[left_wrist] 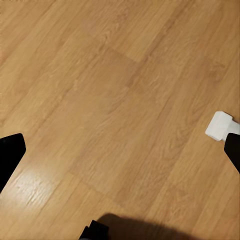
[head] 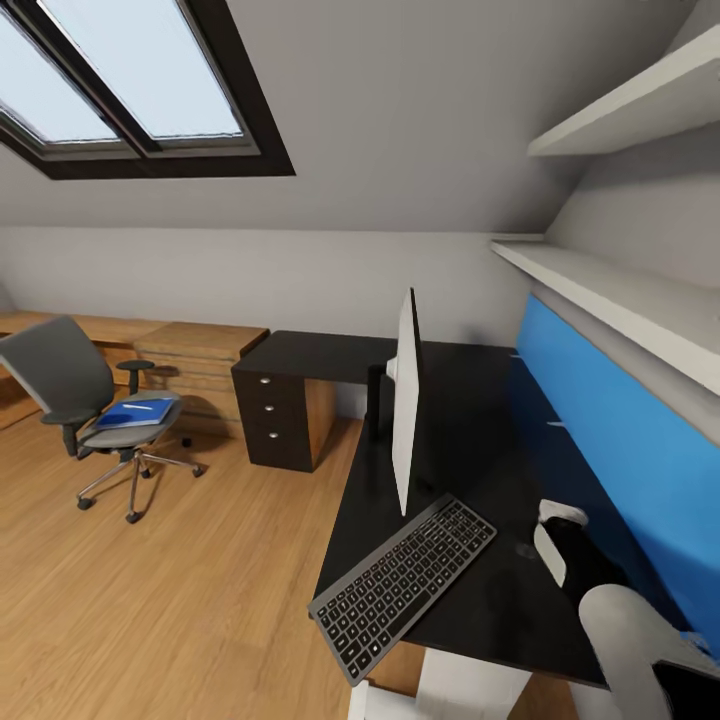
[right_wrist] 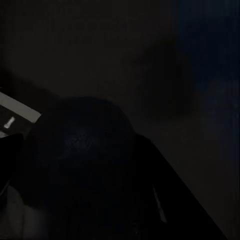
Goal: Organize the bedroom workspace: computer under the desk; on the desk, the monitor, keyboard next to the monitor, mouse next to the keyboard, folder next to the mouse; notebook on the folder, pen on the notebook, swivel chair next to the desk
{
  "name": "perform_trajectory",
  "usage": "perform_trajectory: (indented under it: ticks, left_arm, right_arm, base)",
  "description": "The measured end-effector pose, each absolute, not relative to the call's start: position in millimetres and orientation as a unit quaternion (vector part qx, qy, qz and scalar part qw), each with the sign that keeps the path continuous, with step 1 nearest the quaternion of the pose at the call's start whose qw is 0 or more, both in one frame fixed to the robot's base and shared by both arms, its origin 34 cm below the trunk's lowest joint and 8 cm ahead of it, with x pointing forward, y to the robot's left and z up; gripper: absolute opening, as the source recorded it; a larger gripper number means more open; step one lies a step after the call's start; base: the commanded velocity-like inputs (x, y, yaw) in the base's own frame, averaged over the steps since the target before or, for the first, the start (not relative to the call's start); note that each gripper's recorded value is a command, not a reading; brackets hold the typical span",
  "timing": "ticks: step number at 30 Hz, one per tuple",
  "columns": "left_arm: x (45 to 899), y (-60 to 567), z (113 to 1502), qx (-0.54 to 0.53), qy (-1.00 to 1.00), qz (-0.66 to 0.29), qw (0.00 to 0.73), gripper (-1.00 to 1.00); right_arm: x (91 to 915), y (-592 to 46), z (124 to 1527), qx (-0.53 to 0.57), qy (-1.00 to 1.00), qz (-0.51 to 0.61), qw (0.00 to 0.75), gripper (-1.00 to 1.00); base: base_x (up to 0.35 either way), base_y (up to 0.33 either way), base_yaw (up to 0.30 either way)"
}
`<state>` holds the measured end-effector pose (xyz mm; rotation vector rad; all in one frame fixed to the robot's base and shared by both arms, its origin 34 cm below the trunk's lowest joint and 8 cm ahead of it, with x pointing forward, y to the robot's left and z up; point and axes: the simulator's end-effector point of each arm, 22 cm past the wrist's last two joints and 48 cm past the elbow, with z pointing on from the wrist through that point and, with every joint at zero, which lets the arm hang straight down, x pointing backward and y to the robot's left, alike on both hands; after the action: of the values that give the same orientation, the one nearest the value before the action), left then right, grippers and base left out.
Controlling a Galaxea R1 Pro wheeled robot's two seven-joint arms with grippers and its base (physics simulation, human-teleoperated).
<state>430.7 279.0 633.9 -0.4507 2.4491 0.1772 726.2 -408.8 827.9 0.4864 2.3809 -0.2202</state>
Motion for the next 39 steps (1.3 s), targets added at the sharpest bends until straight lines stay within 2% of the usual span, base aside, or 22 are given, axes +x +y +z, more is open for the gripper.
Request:
perform_trajectory:
  ticks: [2,4,6,18,39]
  left_arm:
    - [430.2,279.5,636.2,-0.171,0.930,0.068,0.317,1.00]
    - [429.6,280.2,638.4,-0.171,0.930,0.068,0.317,1.00]
    - [429.0,280.3,640.6,-0.171,0.930,0.068,0.317,1.00]
    - [425.6,280.5,653.1,-0.172,0.930,0.068,0.317,1.00]
    - [422.0,279.5,664.8,-0.171,0.930,0.069,0.317,1.00]
  right_arm:
    - [717.7,-413.6,840.2,0.184,0.911,-0.091,0.357,-1.00]
    - [668.9,-393.3,862.8,0.173,0.902,-0.089,0.386,-1.00]
    - [660.3,-383.5,897.7,0.171,0.888,-0.086,0.417,-1.00]
    - [609.3,-343.0,890.0,0.168,0.916,-0.055,0.360,-1.00]
    - [607.4,-329.8,900.8,0.159,0.918,-0.046,0.360,-1.00]
  base:
    - [0.000,0.000,0.000]
    - [0.000,0.000,0.000]
    - [0.000,0.000,0.000]
    - [0.000,0.000,0.024]
    - [0.000,0.000,0.239]
